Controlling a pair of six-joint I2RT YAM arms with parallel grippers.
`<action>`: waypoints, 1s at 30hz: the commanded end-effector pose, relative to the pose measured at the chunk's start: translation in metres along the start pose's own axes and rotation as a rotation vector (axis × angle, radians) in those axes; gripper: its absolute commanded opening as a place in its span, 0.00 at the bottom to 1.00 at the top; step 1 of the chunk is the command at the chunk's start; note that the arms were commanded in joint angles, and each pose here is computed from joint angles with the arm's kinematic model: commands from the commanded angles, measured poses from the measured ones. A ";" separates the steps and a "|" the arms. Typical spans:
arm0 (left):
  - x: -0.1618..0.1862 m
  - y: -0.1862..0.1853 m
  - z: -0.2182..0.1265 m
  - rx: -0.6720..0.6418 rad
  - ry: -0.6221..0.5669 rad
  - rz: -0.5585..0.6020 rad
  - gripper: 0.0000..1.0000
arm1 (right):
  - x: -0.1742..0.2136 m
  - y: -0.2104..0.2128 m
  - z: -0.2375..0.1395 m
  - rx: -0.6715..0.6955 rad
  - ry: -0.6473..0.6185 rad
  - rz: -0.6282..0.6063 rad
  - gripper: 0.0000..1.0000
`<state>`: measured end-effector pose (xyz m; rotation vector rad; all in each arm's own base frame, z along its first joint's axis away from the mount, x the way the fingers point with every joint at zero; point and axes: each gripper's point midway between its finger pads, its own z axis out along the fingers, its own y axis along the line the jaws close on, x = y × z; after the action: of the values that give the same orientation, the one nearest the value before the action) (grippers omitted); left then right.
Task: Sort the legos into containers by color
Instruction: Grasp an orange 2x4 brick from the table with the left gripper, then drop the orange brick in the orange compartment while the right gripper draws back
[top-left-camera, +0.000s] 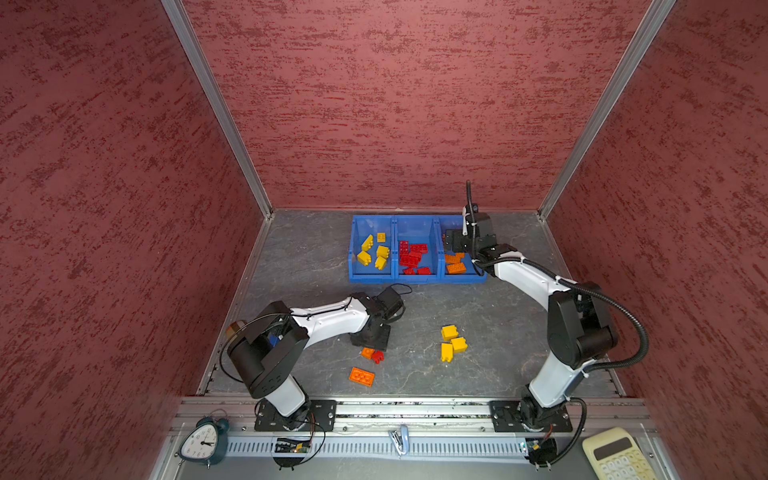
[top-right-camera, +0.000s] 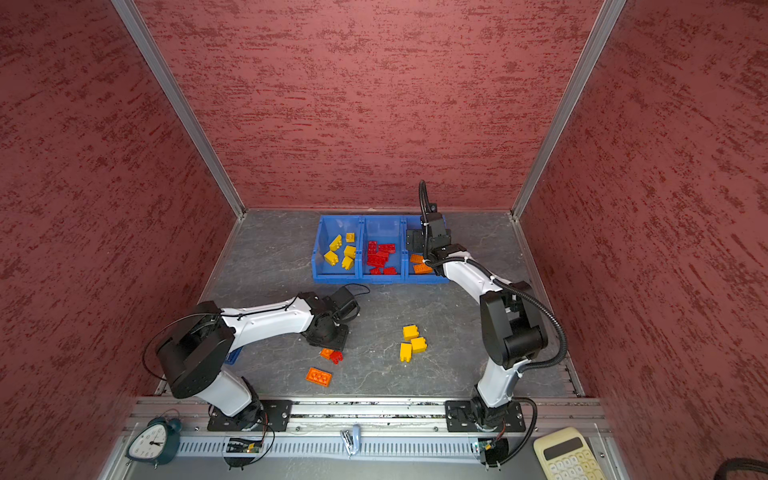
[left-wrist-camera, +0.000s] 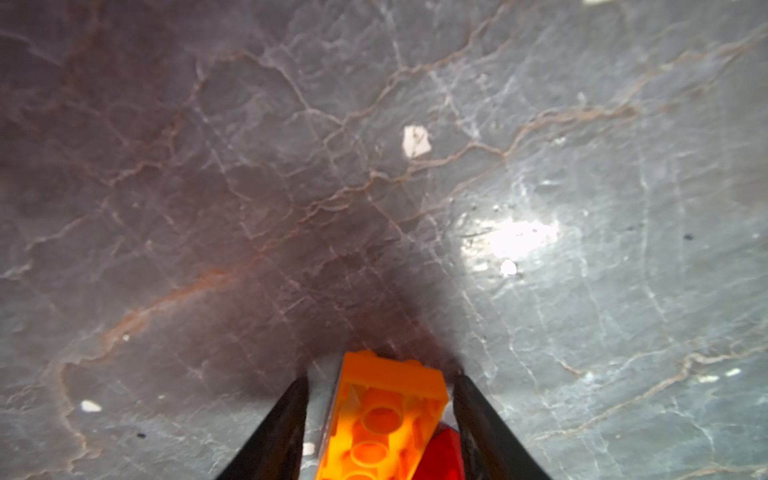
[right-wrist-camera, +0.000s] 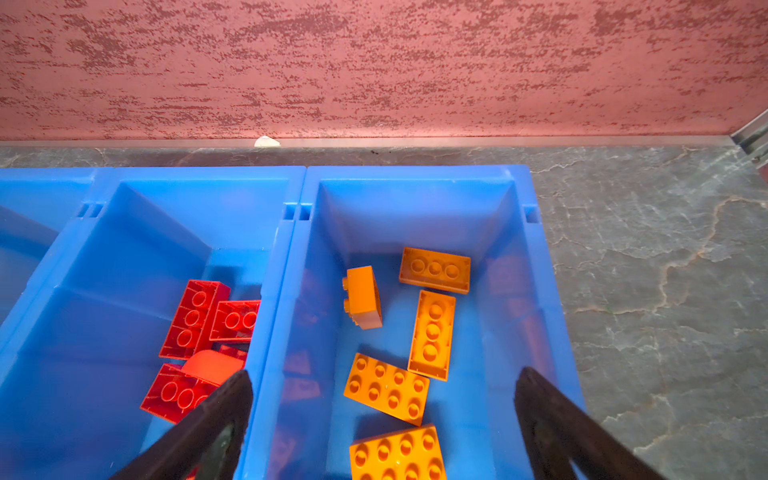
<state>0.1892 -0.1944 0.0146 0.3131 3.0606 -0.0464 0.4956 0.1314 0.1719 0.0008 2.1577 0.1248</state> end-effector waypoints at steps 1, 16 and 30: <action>0.013 0.000 0.013 0.015 0.068 0.004 0.52 | -0.014 0.004 -0.010 -0.026 -0.048 -0.004 0.99; -0.040 0.014 -0.040 -0.128 -0.152 0.010 0.23 | -0.017 0.000 -0.028 -0.026 -0.082 0.039 0.99; -0.202 -0.090 -0.164 0.150 -0.729 0.073 0.23 | -0.042 -0.009 -0.083 -0.075 -0.285 0.236 0.99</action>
<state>0.3236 -0.2808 0.1714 0.2861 2.4874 -0.2356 0.4519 0.1184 0.2125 0.1572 2.0010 0.2723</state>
